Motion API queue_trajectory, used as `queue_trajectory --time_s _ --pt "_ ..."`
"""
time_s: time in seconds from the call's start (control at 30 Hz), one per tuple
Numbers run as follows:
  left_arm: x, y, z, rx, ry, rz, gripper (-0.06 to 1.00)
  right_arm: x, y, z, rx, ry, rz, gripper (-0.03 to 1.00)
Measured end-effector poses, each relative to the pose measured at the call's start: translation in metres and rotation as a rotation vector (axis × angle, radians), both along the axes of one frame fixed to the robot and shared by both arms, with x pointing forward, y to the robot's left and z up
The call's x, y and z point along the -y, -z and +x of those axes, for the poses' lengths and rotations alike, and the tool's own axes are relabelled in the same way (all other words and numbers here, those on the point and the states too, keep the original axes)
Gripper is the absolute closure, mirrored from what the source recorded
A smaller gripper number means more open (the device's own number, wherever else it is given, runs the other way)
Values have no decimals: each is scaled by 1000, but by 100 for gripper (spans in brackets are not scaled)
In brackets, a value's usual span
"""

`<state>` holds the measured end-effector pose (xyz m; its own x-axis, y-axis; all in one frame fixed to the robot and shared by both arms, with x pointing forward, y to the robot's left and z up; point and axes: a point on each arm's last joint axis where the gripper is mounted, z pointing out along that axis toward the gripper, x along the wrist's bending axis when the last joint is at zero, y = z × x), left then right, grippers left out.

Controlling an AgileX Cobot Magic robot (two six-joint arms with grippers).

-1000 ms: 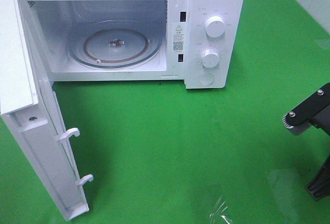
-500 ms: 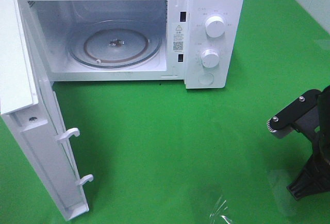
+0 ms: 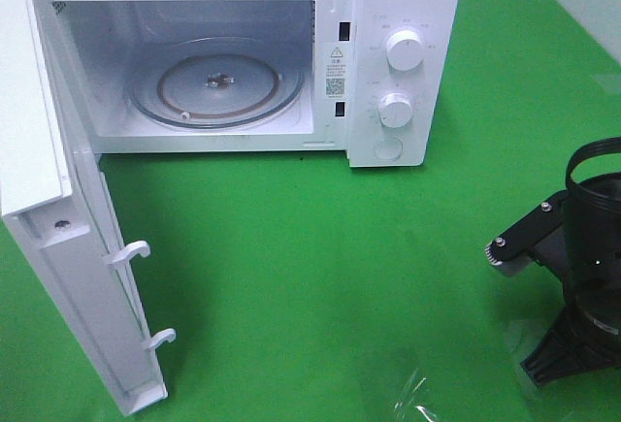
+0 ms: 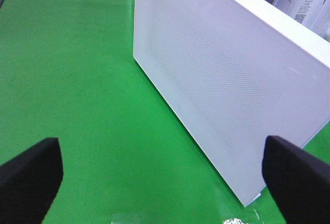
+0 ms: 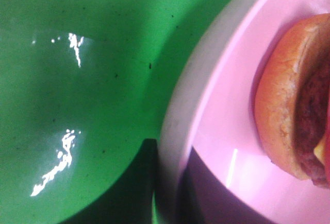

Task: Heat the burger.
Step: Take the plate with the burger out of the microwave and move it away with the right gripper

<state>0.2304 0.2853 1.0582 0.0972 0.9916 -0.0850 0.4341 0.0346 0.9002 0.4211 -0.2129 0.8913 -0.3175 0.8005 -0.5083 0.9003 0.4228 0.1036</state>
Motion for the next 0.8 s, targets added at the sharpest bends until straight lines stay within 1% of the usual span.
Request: queue_trajectory --time_s 0.33,0.6,0.73,0.8 --pt "0 0 0 0 0 0 -2 13 3 9 10 46 9 90" --pt "0 0 0 0 0 0 -2 15 6 12 17 53 7 90" --pt "0 0 0 0 0 0 -2 14 13 13 -5 47 6 90" --pt "0 0 0 0 0 0 -2 12 23 13 -33 41 14 91"
